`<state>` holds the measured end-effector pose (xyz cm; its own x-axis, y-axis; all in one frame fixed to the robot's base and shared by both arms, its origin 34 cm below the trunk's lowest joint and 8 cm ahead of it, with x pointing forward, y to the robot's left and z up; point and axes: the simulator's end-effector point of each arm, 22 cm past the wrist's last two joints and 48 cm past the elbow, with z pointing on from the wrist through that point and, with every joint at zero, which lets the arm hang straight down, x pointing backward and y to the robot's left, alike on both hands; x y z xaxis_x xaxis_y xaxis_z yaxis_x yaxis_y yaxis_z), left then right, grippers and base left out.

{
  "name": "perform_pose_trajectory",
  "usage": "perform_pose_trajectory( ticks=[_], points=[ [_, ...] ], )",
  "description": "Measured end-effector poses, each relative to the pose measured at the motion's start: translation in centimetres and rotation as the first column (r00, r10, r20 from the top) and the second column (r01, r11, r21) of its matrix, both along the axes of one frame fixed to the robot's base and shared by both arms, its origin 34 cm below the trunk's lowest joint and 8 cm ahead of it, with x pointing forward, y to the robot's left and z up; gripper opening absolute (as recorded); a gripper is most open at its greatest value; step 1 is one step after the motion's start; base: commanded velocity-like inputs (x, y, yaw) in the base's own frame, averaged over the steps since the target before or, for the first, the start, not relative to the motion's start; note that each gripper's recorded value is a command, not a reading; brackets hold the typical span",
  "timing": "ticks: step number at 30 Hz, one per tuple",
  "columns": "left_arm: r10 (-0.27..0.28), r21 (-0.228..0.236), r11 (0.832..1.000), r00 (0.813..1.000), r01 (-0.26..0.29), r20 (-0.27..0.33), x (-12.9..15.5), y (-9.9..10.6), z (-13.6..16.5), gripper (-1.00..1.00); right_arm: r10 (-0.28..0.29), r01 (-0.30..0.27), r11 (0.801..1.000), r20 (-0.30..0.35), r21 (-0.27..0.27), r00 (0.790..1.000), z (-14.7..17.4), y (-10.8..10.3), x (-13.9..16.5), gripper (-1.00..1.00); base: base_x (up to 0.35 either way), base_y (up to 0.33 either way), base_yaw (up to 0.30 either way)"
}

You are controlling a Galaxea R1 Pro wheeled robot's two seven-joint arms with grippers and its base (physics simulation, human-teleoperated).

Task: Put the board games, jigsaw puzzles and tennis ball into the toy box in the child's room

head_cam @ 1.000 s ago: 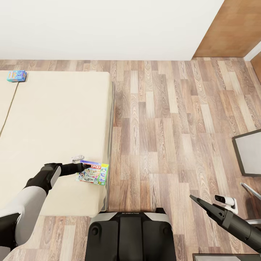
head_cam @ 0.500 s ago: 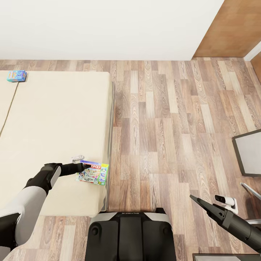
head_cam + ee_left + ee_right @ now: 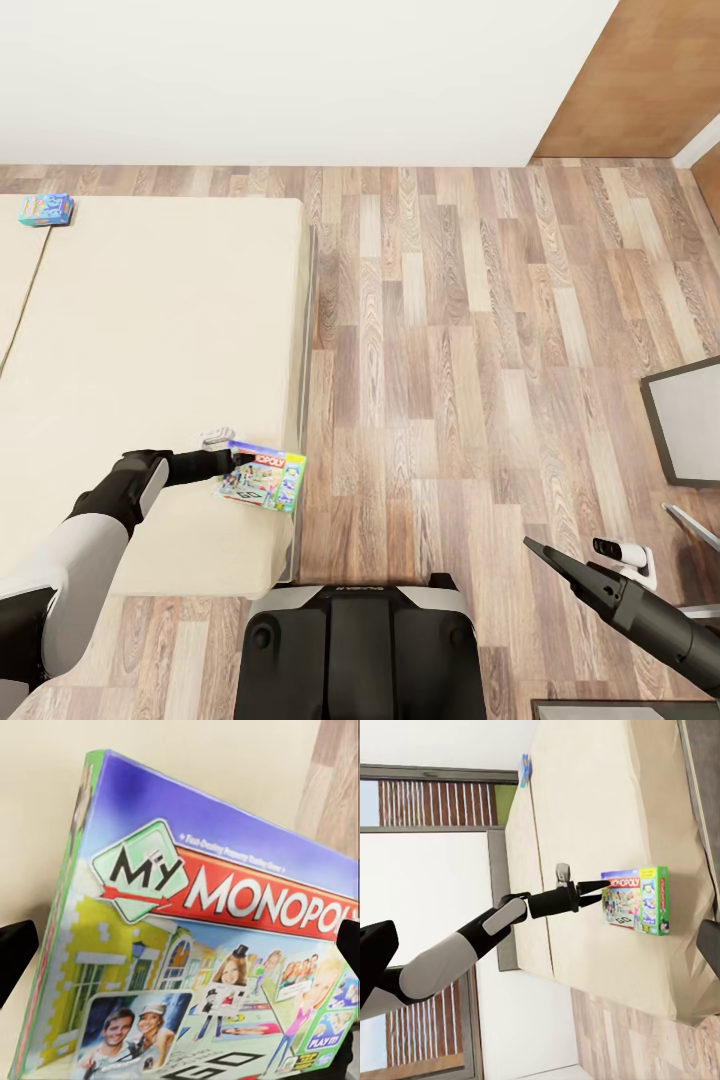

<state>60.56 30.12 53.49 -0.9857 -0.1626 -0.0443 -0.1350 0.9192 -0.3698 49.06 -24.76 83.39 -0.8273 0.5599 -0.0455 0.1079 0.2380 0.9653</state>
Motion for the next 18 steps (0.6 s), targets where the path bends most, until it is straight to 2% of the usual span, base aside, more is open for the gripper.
perform_pose_trajectory(
  ticks=[18],
  points=[
    [-0.001, -0.014, 1.000, 1.000, 0.001, 0.003, 0.07, -0.23, 0.14, 1.00, 0.000, 0.000, 1.000, -0.001, 0.000, 1.000, -0.01, 0.00, -0.03, 1.00, 0.000, 0.000, 0.000]
  ],
)
